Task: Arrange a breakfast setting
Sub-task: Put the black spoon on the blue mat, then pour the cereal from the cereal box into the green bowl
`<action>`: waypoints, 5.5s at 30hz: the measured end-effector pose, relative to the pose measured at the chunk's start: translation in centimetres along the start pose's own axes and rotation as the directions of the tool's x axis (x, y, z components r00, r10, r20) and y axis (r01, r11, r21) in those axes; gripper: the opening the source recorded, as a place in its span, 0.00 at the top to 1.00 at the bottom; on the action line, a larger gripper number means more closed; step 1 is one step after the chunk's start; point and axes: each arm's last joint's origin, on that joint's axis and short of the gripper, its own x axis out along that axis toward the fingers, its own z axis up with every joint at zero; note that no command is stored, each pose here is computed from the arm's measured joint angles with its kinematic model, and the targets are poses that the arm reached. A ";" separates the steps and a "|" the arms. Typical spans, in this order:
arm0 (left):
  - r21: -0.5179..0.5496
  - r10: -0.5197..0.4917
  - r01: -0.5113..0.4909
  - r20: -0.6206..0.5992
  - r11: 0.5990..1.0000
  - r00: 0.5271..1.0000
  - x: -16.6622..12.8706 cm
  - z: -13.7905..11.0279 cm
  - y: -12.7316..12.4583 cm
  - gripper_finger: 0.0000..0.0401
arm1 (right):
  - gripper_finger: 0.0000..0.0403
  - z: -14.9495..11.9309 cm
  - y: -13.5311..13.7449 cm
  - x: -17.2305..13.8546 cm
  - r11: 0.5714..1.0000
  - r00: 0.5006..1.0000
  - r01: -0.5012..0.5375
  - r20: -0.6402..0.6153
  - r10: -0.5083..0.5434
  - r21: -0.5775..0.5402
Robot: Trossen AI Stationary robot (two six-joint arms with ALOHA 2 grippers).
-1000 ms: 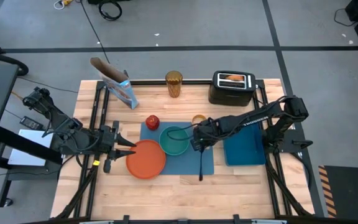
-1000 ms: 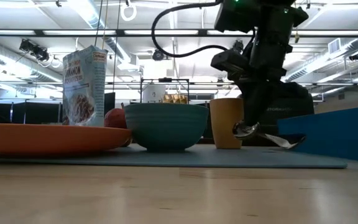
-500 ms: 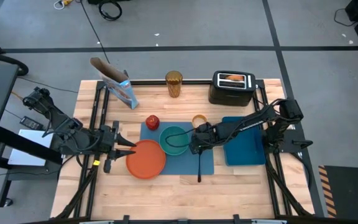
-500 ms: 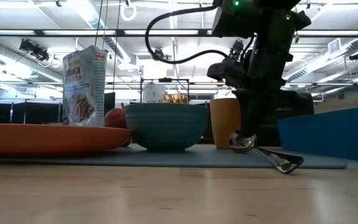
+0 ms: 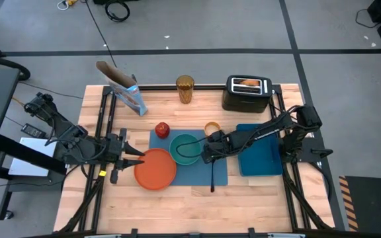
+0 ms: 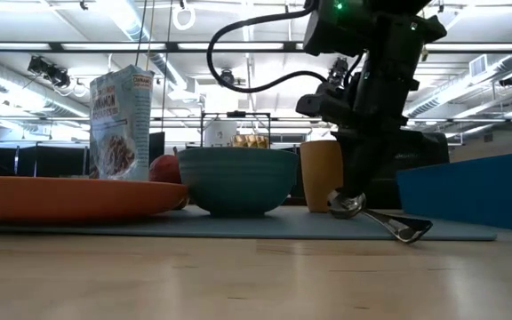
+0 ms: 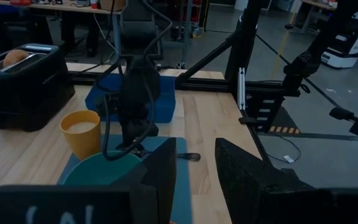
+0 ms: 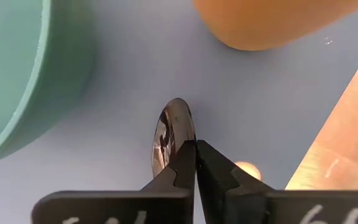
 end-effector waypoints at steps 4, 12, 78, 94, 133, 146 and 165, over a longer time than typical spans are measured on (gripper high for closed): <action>0.000 0.000 0.000 0.000 1.000 1.000 0.0 0.0 0.0 0.70 | 0.92 0.0 -0.1 0.1 1.000 1.000 0.018 0.009 -0.018 -0.003; 0.001 0.001 -0.001 -0.002 1.000 1.000 0.0 0.0 0.0 0.70 | 0.82 -0.1 -0.5 0.1 0.998 0.999 0.053 -0.001 -0.053 -0.031; -0.044 -0.005 0.006 0.005 0.999 1.000 0.0 0.0 -0.1 0.70 | 0.91 -4.4 3.0 0.2 0.915 0.995 0.054 0.054 -0.082 0.400; -0.068 -0.044 0.046 0.031 0.997 0.999 2.3 -0.4 -2.5 0.70 | 0.87 -4.2 3.0 0.3 0.910 0.996 0.052 0.049 -0.079 0.410; -0.037 0.555 -0.554 0.089 0.832 0.827 7.4 0.4 4.2 0.49 | 0.57 -8.3 6.6 -13.0 0.740 0.841 0.088 0.447 0.303 -0.667; -0.056 0.756 -0.796 -0.278 0.603 0.593 0.3 10.1 14.4 0.34 | 0.29 -2.5 0.2 -20.5 0.662 0.821 0.102 0.438 0.366 -0.743; -0.041 0.652 -0.873 -0.648 0.487 0.394 1.4 8.9 21.5 0.40 | 0.30 1.0 -4.9 -19.1 0.670 0.880 0.013 0.326 0.344 -0.742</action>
